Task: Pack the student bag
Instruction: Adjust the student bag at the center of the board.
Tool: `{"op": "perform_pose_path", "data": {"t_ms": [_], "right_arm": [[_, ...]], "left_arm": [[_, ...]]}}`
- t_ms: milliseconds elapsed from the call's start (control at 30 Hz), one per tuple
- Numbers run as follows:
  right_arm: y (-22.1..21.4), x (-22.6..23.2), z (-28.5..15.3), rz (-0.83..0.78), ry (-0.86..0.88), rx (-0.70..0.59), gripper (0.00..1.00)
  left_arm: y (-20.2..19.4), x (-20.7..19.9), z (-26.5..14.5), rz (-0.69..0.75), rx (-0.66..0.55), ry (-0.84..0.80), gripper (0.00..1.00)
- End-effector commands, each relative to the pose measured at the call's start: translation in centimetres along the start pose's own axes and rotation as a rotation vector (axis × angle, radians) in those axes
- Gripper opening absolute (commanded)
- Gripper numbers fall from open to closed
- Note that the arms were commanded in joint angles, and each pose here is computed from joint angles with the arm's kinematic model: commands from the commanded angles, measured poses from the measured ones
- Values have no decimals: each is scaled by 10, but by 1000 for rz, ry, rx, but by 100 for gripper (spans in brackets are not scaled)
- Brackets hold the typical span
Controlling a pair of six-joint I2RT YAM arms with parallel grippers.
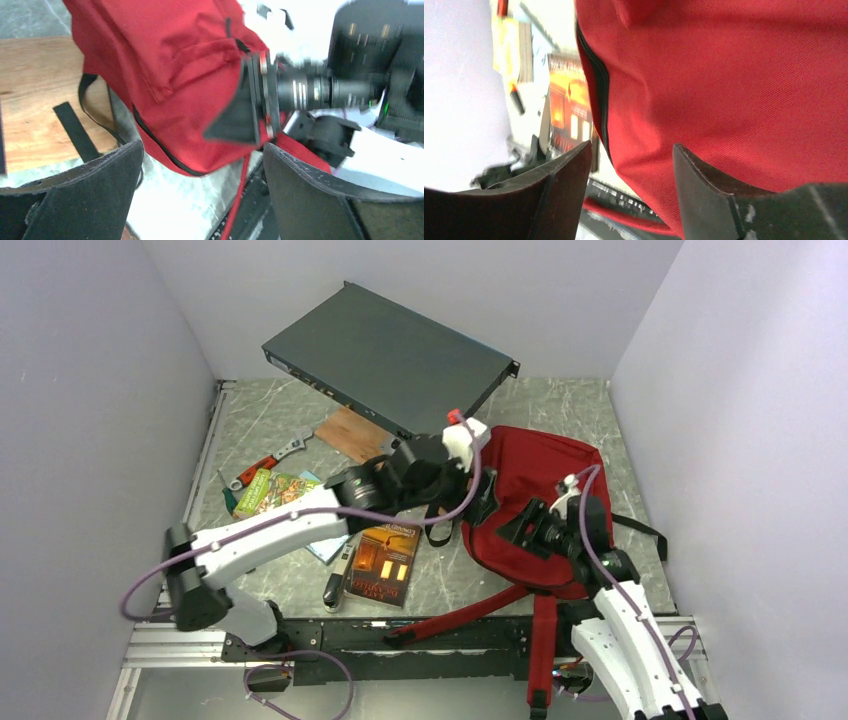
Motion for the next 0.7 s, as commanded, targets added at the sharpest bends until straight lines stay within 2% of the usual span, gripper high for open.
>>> {"op": "perform_pose_path", "data": {"t_ms": [0,67,133,300,500,667], "right_arm": [[66,20,-39,-80,-256,-336,67],[85,12,-50,-45,-408,-449,68],[99,10,-56,-29,-481,-512,68],[137,-14,-58,39,-593,-638,67],[171,-62,-50,160,-573,-643,62],[182,-78,-44,148,-529,-637,53]], "left_arm": [[-22,-18,-24,-42,-59,-105,95],[-58,-13,-21,-97,-6,-104,96],[-81,-12,-18,-155,13,-115,99],[-121,-13,-3,-232,32,-89,100],[-144,-11,30,-288,68,-101,100],[-150,-13,56,-326,99,-156,100]]}}
Point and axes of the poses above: each gripper's point midway between its finger pads, its own z axis out along the fingers, its own x axis along the line the jaws close on, y = z × x, the point moved 6 cm from there along -z, back along the fingers, and after that the axes turned 1 degree about z, right-handed, at the moved point
